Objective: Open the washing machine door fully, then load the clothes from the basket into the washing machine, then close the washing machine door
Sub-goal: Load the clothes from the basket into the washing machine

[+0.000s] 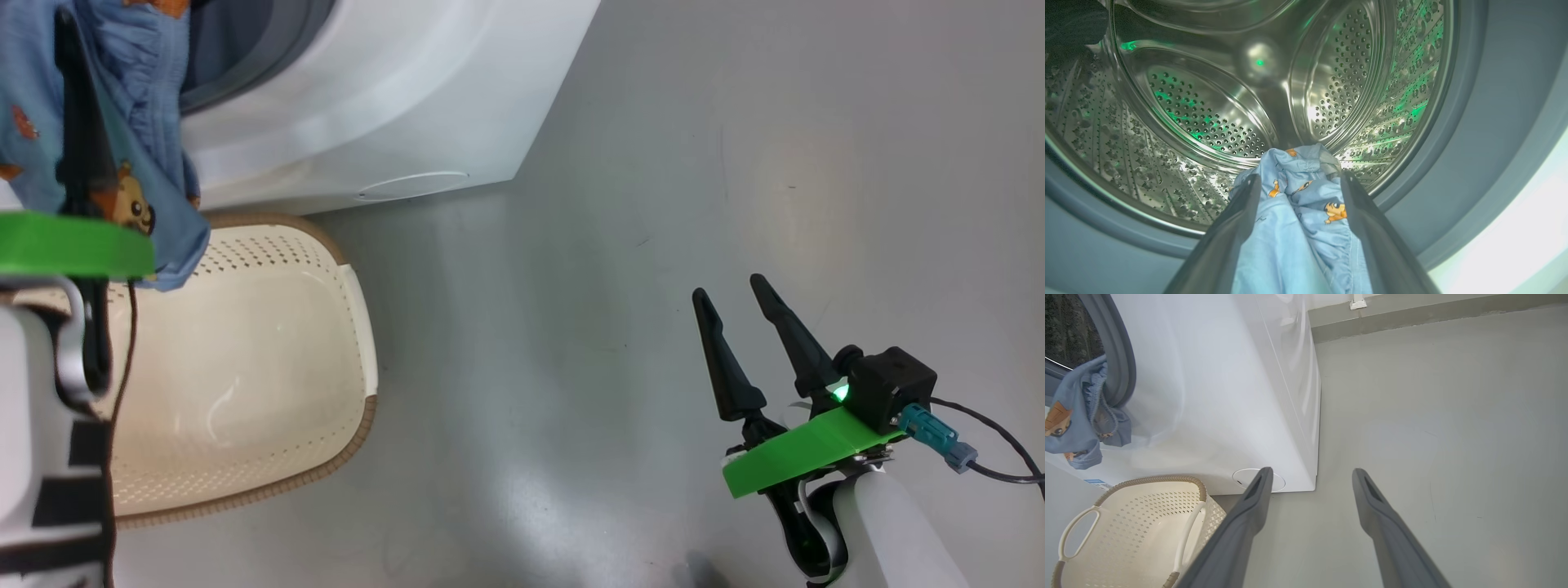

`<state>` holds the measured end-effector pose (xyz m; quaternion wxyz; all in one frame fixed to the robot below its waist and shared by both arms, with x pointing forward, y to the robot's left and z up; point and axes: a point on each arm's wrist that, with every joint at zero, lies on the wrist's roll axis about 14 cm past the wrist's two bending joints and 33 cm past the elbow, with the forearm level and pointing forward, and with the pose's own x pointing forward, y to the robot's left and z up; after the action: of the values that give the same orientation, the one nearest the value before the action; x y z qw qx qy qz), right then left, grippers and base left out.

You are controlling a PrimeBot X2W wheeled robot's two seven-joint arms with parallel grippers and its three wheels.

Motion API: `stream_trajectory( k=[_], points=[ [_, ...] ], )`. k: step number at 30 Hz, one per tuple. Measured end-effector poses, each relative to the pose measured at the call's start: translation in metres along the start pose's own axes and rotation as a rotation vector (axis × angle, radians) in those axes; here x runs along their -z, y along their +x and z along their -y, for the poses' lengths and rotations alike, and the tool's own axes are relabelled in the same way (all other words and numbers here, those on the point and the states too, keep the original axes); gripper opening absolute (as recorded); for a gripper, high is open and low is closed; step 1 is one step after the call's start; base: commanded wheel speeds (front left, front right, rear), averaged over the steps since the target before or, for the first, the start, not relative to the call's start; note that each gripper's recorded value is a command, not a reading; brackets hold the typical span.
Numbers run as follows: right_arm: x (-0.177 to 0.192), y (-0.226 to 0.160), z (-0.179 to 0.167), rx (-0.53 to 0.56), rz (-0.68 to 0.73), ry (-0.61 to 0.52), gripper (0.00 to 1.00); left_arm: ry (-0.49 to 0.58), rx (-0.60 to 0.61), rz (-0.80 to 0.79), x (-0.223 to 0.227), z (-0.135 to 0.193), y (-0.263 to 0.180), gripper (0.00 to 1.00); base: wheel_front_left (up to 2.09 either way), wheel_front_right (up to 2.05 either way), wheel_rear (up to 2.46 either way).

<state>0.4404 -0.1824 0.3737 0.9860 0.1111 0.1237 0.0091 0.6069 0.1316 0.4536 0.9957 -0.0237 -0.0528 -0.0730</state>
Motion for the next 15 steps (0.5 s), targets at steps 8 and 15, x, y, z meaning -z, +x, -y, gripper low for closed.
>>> stream_trajectory(
  k=[8,15],
  points=[
    [-0.001,0.001,-0.003,-0.01,0.003,-0.009,1.0,-0.019,-0.046,-0.034,0.008,-0.012,-0.032,1.0,0.0,0.0,0.0],
    [-0.003,0.002,-0.006,-0.018,0.009,-0.012,1.0,-0.037,-0.099,-0.081,0.019,-0.019,-0.061,1.0,0.0,0.0,0.0]
  ],
)
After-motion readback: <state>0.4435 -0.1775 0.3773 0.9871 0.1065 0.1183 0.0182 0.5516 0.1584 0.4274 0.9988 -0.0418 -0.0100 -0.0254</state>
